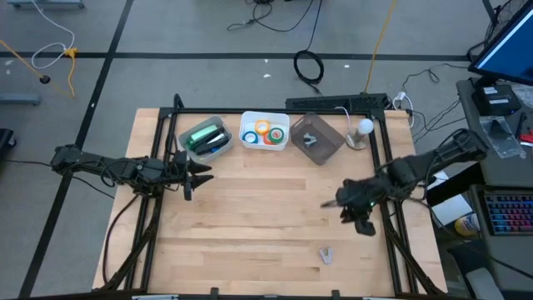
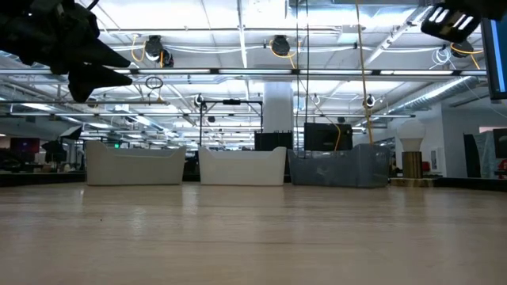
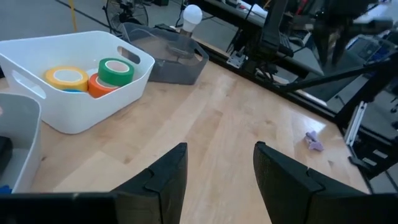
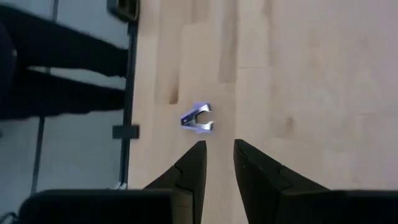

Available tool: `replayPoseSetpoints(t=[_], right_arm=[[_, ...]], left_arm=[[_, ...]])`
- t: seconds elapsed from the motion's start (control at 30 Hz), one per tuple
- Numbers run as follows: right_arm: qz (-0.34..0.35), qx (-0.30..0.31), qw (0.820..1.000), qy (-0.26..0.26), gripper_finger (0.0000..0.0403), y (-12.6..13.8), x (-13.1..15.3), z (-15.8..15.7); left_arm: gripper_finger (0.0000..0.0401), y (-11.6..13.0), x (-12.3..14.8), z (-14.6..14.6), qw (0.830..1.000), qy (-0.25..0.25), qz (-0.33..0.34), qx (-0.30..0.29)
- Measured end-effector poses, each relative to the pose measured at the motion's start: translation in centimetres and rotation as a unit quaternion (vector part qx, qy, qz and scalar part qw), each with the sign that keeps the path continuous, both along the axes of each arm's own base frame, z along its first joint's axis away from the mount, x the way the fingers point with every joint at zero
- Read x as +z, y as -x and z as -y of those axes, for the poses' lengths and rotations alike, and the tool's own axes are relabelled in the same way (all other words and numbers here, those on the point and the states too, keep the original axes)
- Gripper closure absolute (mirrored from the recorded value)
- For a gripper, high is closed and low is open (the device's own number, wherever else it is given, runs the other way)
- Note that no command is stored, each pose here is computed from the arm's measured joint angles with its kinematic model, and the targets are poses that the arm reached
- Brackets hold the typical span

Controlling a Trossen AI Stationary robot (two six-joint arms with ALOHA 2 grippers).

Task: Pick and place Stapler, Stapler remover, tape
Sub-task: Put the purple staple remover into the black bin

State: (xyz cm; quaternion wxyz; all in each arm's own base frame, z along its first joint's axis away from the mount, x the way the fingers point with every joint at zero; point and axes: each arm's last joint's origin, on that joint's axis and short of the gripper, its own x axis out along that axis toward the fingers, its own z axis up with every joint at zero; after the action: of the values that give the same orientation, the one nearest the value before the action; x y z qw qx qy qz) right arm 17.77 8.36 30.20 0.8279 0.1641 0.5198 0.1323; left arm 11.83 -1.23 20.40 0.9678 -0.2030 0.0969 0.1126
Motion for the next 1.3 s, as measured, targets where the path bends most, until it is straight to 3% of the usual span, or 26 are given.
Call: replayPoseSetpoints(t=[0.2, 0.4, 0.6, 0.9, 1.1, 1.3], right_arm=[[0.011, 0.045, 0.999, -0.009, 0.033, -0.5, -4.4, -2.5], [0.015, -0.005, 0.997, -0.073, 0.0334, -0.1, -9.4, -3.4], [0.006, -0.053, 0.993, -0.102, 0.0348, 0.7, -12.0, -3.5], [-0.075, -0.141, 0.973, -0.165, 0.0341, 1.7, -12.7, -4.2], [-0.065, -0.167, 0.96, -0.217, 0.0349, 2.3, -12.1, -5.9], [-0.054, -0.19, 0.955, -0.219, 0.0374, 2.9, -11.3, -8.0]], left_arm=[[0.0219, 0.0, 0.0, 0.0, 1.0, 0.011, 0.002, 0.003], [0.0219, 0.0, 0.0, 0.0, 1.0, 0.026, 0.006, 0.007], [0.0219, 0.0, 0.1, 0.0, 1.0, 0.025, 0.009, 0.008], [0.0219, 0.0, 0.1, 0.0, 1.0, 0.005, 0.004, 0.003], [0.0219, 0.0, 0.0, 0.0, 1.0, 0.003, 0.001, 0.003], [0.0219, 0.0, 0.0, 0.0, 1.0, -0.007, -0.002, 0.0]])
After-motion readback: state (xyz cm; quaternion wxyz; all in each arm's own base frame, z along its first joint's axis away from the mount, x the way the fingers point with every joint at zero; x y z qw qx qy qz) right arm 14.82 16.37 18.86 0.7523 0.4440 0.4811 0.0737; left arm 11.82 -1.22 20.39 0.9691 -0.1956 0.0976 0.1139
